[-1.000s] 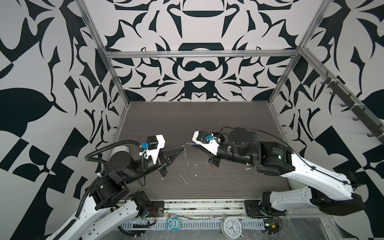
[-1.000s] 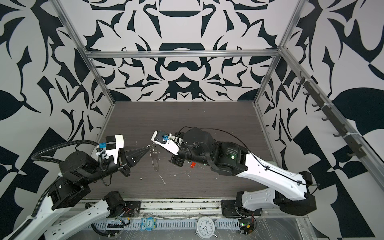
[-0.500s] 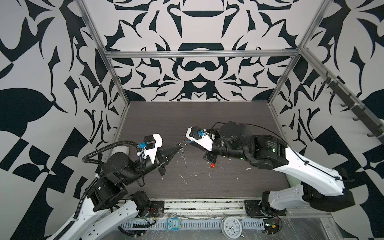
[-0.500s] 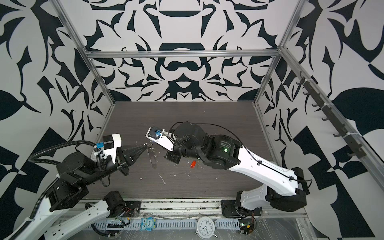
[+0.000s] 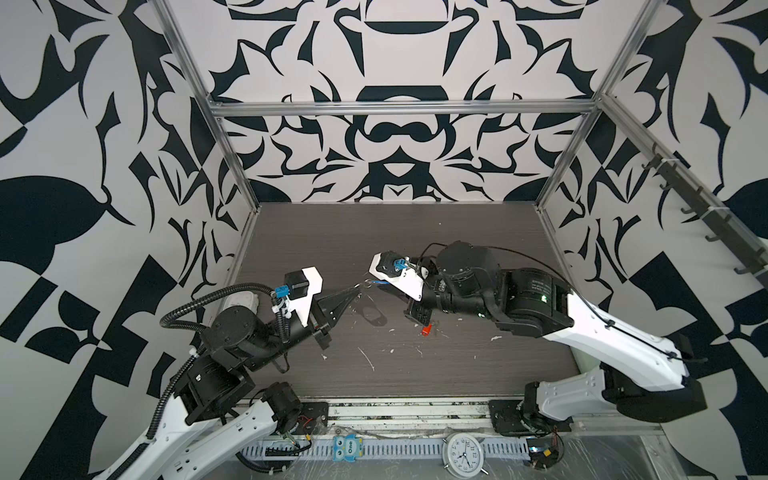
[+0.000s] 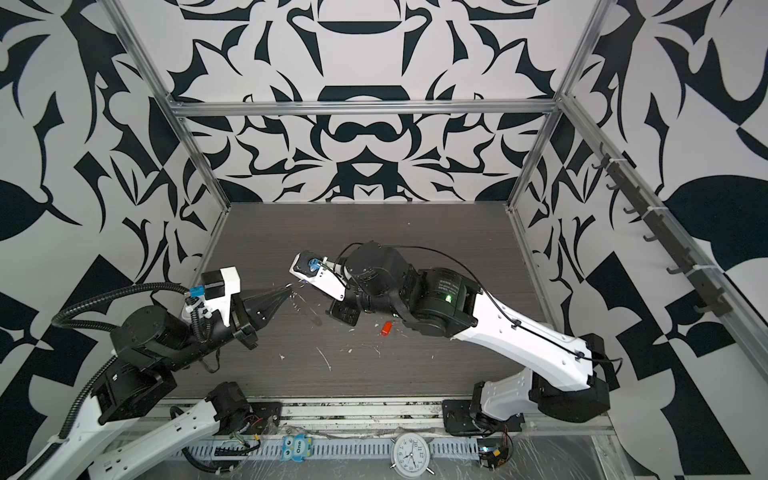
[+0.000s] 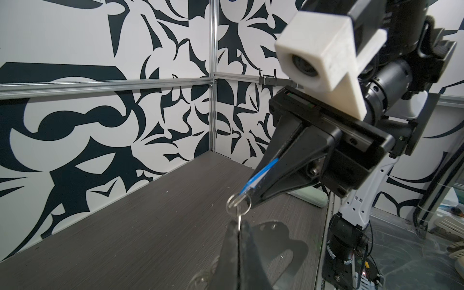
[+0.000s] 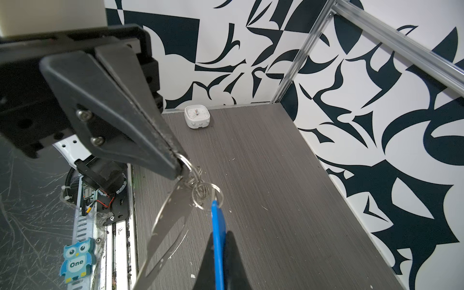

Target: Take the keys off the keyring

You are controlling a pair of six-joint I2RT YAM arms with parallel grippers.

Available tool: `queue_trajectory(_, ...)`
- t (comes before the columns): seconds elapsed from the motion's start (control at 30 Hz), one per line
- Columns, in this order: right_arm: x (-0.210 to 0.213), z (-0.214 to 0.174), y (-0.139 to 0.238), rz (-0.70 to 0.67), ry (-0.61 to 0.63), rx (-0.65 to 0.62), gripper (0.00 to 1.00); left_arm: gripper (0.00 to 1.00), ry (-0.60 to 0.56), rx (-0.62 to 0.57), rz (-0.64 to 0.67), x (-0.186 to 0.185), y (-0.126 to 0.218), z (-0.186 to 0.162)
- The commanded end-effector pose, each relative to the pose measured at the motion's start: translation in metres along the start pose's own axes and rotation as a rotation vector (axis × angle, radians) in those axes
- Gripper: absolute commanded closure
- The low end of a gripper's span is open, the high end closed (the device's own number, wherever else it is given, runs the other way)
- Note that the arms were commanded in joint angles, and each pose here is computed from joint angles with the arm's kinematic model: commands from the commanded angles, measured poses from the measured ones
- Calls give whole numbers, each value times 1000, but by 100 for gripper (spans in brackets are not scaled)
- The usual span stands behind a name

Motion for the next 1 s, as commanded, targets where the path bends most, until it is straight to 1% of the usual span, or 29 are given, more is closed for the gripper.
queue_trajectory(0.0,-21,9,13,-133,-1,-49,100,100,-24,-53,0,-2,7,8)
queue_trajectory(0.07,-17,8,10,-127,19,-42,100,100,-27,-51,0,-1,6,7)
queue_trajectory(0.13,-20,6,7,-172,34,-23,100,100,-26,-48,-2,-1,4,7)
queue_trajectory(0.23,-16,6,5,-199,76,-14,100,100,-27,-37,3,0,2,6)
queue_trajectory(0.5,-15,7,7,-217,84,-30,100,100,-42,-39,54,6,0,4)
queue_trajectory(0.8,-11,3,8,-190,76,-74,100,100,-109,-146,41,6,-6,-1)
queue_trajectory(0.9,-9,1,8,-178,68,-95,100,100,-126,-170,11,3,-10,-2)
queue_trajectory(0.97,-7,0,9,-170,63,-107,100,100,-145,-209,-22,0,-11,-3)
Point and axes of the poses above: each gripper's point midway between its finger pads, its own y axis back along the fingers, its own x axis along the line the jaws close on, z = x × y, the point moved 6 cm from there along y, back along the fingers, and after that the axes turned 1 degree about -y, right-handed, at the moved point
